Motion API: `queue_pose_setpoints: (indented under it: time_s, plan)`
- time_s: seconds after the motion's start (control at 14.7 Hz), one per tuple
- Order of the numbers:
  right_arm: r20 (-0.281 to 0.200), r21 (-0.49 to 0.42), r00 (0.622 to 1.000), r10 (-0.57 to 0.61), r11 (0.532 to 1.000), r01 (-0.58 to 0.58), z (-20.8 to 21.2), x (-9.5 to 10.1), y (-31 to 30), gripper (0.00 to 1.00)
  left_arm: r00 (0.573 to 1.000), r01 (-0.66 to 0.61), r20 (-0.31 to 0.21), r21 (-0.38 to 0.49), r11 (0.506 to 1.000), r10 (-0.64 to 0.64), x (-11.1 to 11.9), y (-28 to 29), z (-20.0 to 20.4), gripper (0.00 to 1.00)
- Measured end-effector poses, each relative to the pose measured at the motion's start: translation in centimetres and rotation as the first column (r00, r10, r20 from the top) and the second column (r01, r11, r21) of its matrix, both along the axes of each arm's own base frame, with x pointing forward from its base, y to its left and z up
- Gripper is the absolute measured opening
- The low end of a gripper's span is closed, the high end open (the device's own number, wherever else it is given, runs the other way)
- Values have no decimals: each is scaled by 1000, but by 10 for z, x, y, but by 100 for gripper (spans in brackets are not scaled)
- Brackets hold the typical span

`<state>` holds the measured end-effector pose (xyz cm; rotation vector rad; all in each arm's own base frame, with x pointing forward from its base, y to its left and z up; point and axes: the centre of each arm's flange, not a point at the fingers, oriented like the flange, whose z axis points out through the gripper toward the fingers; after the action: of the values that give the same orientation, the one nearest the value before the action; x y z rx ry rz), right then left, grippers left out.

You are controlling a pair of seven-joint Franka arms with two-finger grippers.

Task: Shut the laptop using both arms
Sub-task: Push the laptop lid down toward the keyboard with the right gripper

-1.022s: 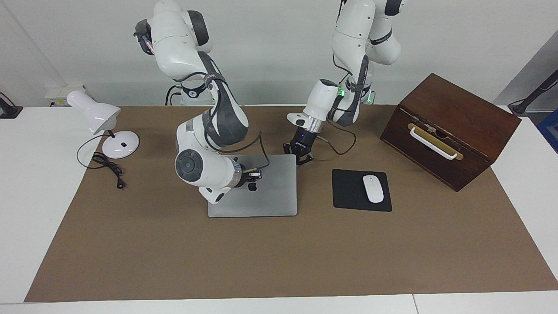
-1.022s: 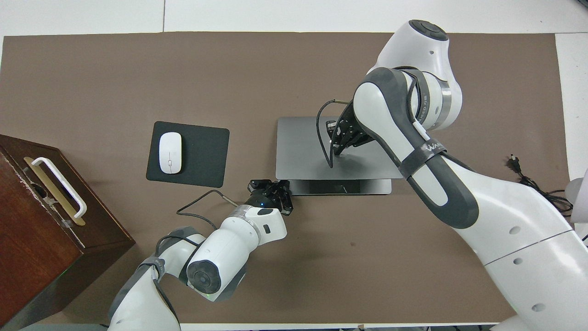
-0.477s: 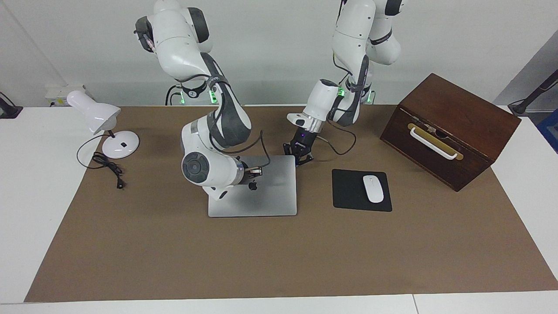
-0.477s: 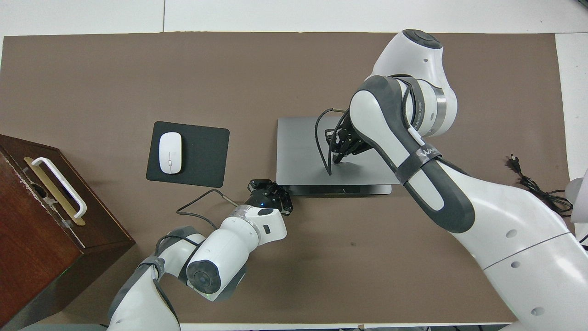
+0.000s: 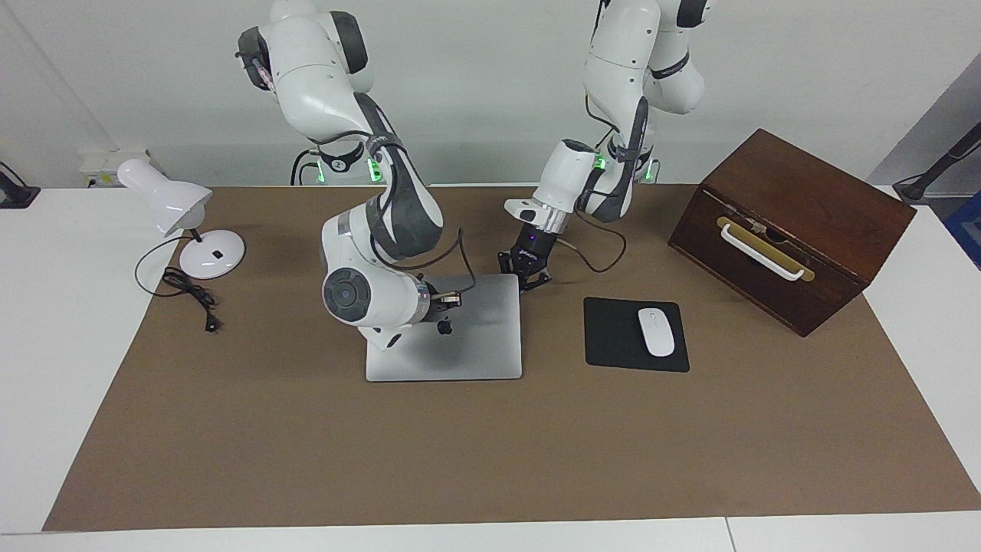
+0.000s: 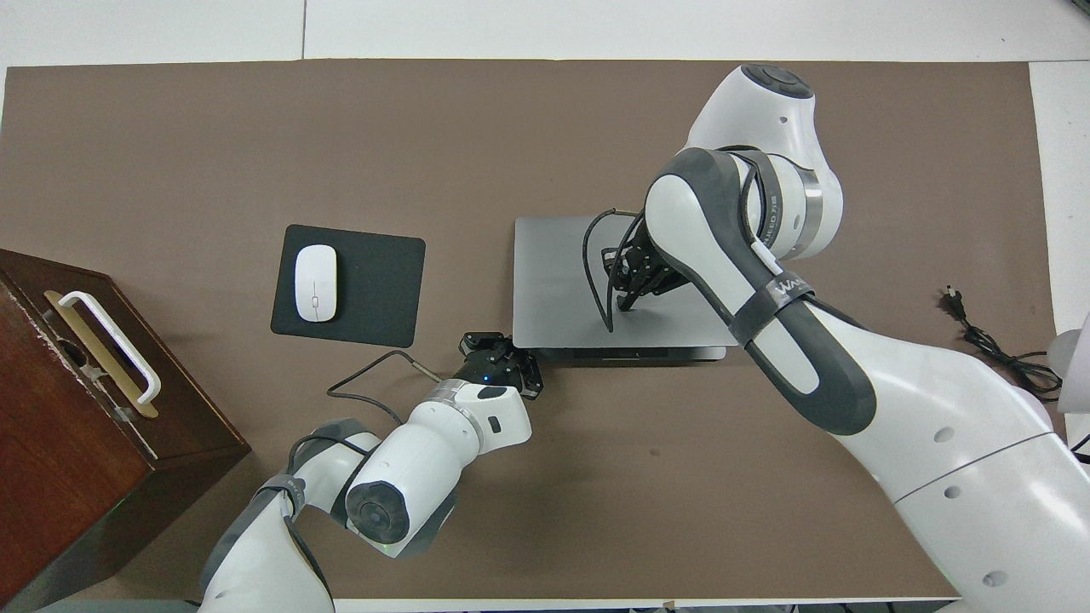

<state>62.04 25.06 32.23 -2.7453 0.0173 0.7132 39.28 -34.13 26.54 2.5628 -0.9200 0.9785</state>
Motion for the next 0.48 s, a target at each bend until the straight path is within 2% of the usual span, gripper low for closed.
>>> queue_pose_setpoints:
  time_s: [0.48]
  plan:
    - [15, -5, 1000, -7, 1000, 7, -2, -8, 2, 1, 1000, 1, 0, 0, 1000, -1, 0, 0, 0, 1]
